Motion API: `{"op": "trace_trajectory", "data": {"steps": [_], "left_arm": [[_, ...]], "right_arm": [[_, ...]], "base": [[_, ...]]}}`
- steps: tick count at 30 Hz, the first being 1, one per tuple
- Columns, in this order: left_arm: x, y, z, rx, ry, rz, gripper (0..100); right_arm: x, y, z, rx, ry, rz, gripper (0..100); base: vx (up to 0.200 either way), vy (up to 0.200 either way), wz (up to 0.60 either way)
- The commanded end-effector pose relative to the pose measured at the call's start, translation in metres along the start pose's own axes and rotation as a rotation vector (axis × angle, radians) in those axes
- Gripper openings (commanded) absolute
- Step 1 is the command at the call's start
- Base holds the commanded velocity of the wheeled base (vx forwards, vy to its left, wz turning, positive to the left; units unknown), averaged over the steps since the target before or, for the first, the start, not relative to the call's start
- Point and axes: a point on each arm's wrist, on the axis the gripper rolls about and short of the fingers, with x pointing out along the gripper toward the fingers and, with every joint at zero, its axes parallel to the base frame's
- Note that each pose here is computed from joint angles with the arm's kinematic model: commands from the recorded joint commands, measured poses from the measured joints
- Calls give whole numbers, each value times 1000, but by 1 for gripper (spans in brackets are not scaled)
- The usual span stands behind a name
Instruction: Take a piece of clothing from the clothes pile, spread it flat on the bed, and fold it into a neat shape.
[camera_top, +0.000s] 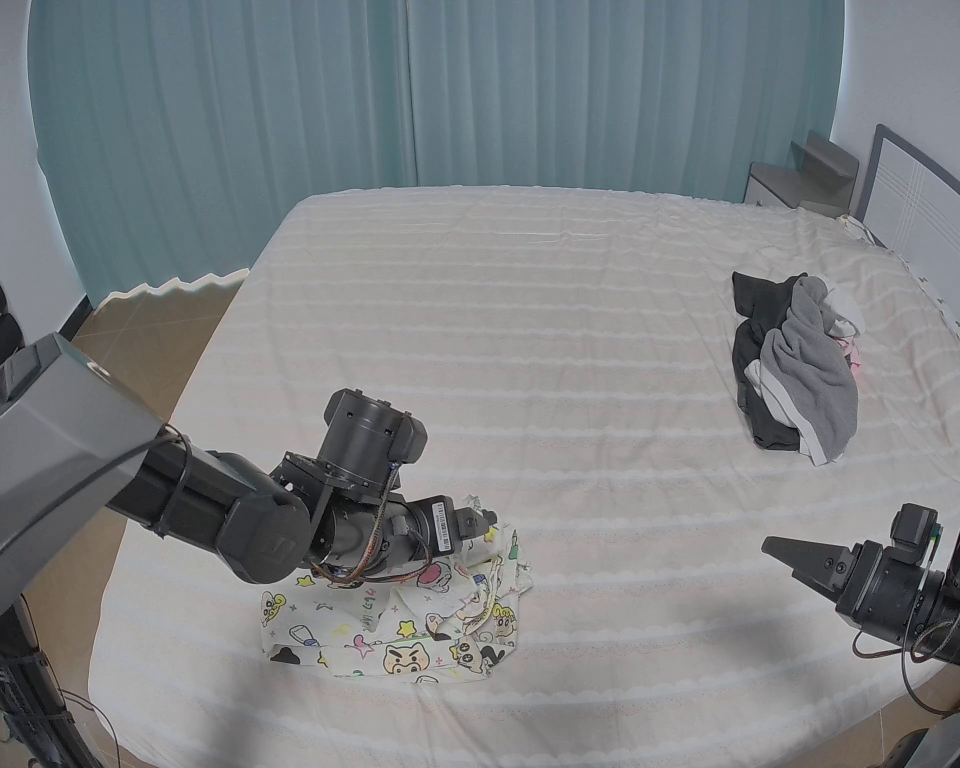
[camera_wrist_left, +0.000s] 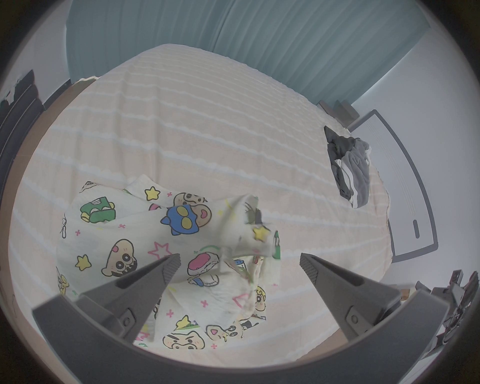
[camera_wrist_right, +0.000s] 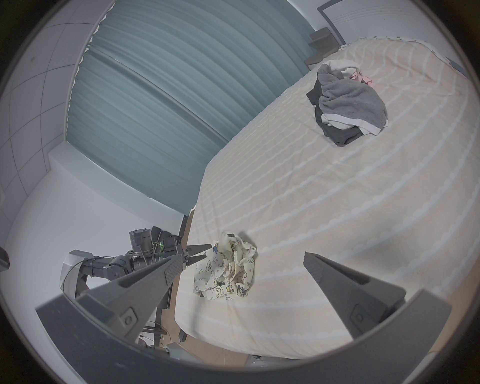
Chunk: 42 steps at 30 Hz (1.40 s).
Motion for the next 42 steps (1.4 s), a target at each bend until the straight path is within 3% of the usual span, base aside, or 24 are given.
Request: {"op": "trace_trajectory", "data": {"steps": [1, 7, 10, 15, 18, 22, 26, 31, 42], "left_arm": [[-5, -1, 2, -14, -16, -2, 100], [-62, 7, 25, -156, -130, -57, 100], [-95, 21, 18, -199, -140, -95, 100], [-167, 59, 2, -314, -168, -238, 100], [-191, 80, -8, -388, -206, -259, 100], [-202, 102, -26, -436, -206, -264, 100], [-204, 118, -40, -457, -200, -320, 100], [-207, 120, -37, -436, -248, -366, 100], [-202, 123, -38, -448, -230, -356, 100]], "right_arm": [[0, 0, 0, 0, 0, 1, 100], [0, 0, -1, -1, 9, -2, 100], [0, -2, -3, 0, 22, 1, 100], [0, -3, -7, -1, 69, 29, 100], [1, -2, -6, 1, 76, 31, 100], [11, -2, -8, 1, 122, 21, 100], [17, -1, -6, 2, 131, 15, 100], [21, 1, -4, -1, 125, 12, 100], [36, 9, -1, -20, 144, 11, 100]], "base": [[0, 0, 0], [0, 0, 0], [0, 0, 0], [0, 0, 0], [0, 0, 0], [0, 0, 0], [0, 0, 0], [0, 0, 0], [-55, 0, 0]]}}
